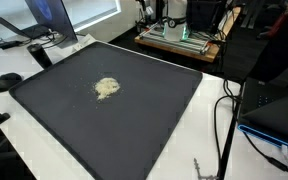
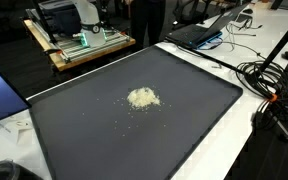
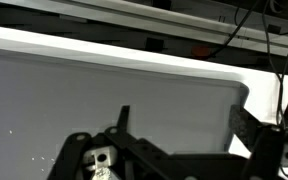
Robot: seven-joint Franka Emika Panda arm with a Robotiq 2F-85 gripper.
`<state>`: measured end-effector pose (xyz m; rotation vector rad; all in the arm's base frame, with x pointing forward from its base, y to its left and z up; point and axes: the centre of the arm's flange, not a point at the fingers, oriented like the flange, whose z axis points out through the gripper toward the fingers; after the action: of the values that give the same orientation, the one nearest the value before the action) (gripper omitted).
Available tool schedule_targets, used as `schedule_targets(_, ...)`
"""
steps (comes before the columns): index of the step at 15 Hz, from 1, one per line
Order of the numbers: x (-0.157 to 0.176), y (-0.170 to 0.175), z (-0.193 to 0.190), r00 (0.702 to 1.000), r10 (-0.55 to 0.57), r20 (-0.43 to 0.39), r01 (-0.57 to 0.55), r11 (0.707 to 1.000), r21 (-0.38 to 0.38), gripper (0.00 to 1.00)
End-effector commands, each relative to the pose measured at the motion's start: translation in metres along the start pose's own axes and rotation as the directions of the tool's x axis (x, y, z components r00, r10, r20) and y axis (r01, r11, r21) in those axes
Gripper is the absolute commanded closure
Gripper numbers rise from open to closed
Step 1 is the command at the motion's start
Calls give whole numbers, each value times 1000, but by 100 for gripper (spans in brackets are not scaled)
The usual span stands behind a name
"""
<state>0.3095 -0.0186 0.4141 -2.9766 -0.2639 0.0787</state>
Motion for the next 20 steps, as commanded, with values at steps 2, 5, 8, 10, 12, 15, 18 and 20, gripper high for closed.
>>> schedule_targets(2, 44, -1, -36, 997, 33, -76, -38, 997, -65, 0)
schedule_targets(5, 79, -11, -48, 995, 41, -95, -55, 988, -144, 0)
schedule_targets(8, 116, -28, -41, 996, 57, -71, -71, 974, -215, 0)
schedule_targets(10, 140, -36, -29, 996, 76, -48, -86, 959, -271, 0)
schedule_targets(12, 162, -41, -17, 994, 102, -29, -106, 939, -327, 0)
schedule_targets(15, 195, -44, 0, 988, 156, -21, -152, 914, -377, 0)
schedule_targets(18, 228, -42, 18, 976, 216, -20, -206, 893, -400, 0)
schedule_targets(20, 247, -39, 29, 967, 252, -35, -244, 881, -405, 0)
